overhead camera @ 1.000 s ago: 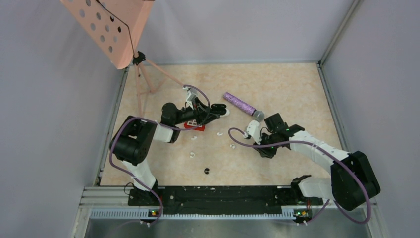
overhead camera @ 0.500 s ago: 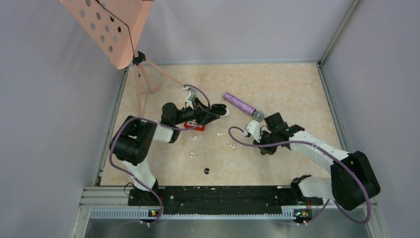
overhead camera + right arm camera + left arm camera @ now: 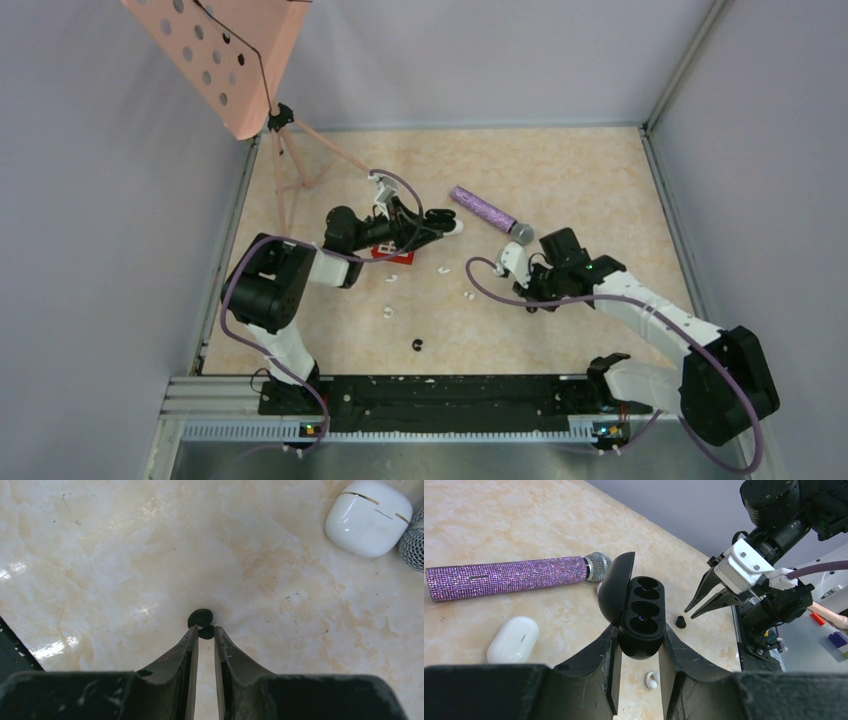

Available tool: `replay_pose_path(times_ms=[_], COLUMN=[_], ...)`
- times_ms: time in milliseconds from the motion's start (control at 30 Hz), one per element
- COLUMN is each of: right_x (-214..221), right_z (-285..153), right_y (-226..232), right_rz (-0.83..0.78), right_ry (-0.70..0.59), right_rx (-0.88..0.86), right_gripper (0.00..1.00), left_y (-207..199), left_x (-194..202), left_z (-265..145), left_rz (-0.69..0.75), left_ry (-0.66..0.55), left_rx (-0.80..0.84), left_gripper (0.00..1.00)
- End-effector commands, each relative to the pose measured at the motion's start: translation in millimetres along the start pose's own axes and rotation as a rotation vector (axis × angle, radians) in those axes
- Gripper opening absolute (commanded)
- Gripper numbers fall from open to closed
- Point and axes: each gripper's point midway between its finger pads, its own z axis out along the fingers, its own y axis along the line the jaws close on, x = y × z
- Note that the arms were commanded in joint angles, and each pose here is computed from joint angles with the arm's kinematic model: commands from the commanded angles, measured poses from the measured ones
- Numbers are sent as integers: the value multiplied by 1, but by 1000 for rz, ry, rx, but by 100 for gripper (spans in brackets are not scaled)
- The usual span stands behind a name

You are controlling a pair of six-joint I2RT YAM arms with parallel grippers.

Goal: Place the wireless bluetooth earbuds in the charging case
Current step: Pick up the earbud from the center of the board.

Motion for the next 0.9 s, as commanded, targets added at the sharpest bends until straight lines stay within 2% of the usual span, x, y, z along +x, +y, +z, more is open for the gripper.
replay_pose_path(times_ms=[0,267,500,867], right_x=[2,11,15,18], right_z=[0,10,15,19], right_y=[19,20,14,14], right_rz=[-32,-51,-69,-81], right_ry=[-9,20,31,41], right_rx=[-79,-96,-71,-73], right_gripper=[16,15,25,30], left_y=[-3,-3,-2,-1], left_x=[-20,-21,-21,-20], left_z=[2,1,1,2], left_rz=[53,55,52,45], left_ry=[-42,-45,-42,-37], left_rx=[9,7,4,4], left_gripper=[0,0,0,0])
